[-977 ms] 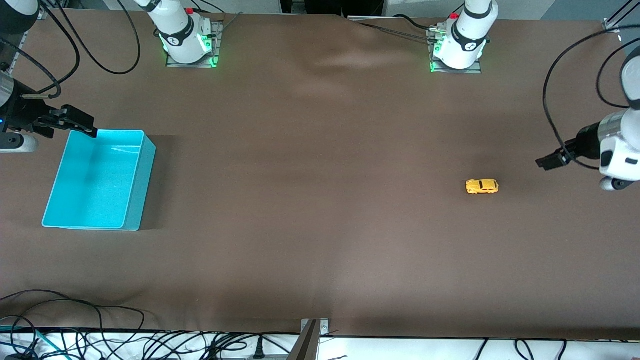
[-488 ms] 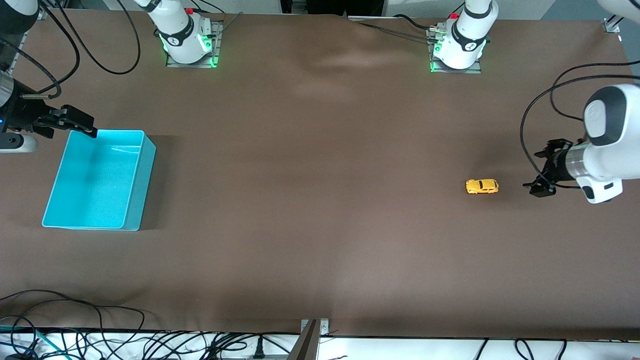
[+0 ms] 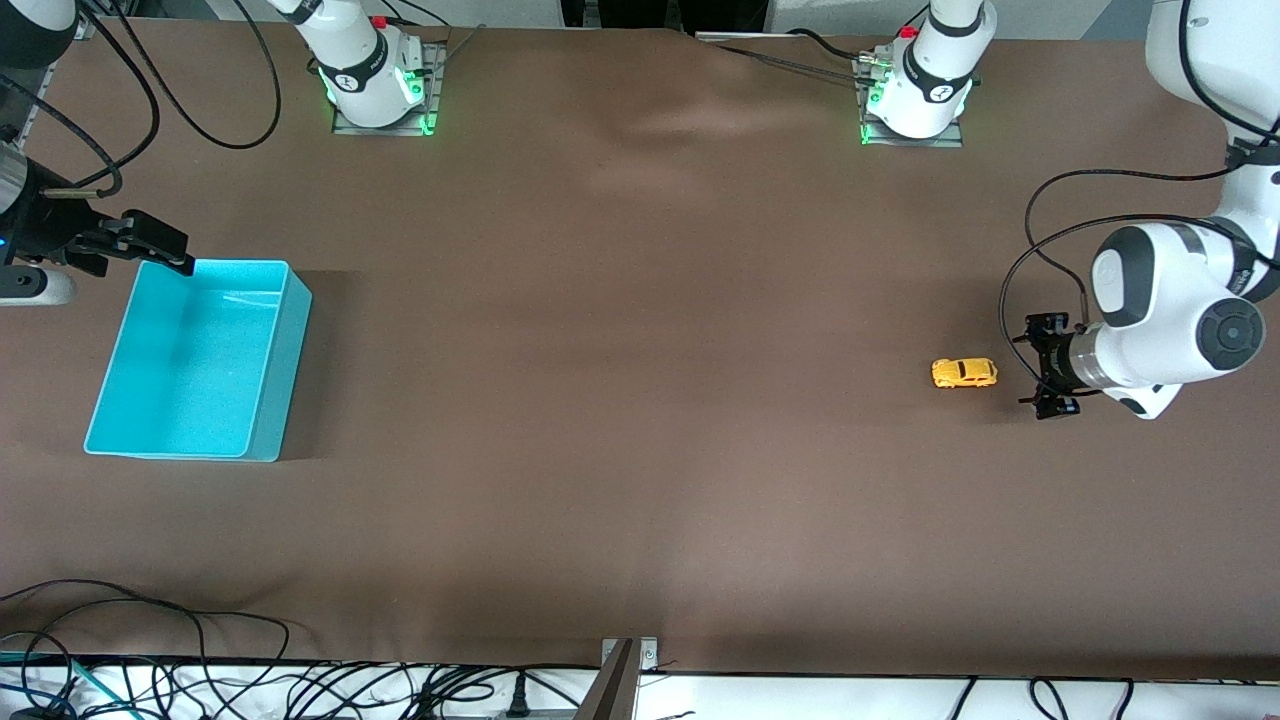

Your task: Wind up and store yellow beetle car

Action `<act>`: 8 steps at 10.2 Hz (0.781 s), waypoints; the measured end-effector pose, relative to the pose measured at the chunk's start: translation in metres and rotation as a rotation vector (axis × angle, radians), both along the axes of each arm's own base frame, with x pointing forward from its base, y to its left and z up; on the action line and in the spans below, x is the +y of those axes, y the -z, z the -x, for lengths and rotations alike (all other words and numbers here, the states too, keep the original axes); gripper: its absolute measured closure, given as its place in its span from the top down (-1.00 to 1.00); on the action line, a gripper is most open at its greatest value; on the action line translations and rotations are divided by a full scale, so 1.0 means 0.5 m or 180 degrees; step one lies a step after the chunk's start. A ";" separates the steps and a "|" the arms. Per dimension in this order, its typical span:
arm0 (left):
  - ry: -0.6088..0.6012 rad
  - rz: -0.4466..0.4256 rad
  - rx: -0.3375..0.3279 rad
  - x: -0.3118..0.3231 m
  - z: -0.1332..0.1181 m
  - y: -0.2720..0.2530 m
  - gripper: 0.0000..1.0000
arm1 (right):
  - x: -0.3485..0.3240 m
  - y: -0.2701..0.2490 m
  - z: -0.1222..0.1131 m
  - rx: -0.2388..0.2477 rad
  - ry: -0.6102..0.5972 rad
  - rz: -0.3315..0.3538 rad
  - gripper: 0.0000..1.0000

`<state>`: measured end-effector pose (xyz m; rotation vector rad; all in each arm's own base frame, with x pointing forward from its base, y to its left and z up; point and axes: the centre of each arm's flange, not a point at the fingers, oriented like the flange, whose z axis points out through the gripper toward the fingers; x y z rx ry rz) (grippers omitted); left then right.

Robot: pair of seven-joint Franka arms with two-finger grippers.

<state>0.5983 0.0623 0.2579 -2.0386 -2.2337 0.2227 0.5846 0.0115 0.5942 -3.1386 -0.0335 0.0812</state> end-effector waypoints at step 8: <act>-0.0048 -0.0015 -0.0359 -0.065 0.089 0.110 0.99 | 0.000 0.000 0.000 0.0000 0.0000 0.0000 1.00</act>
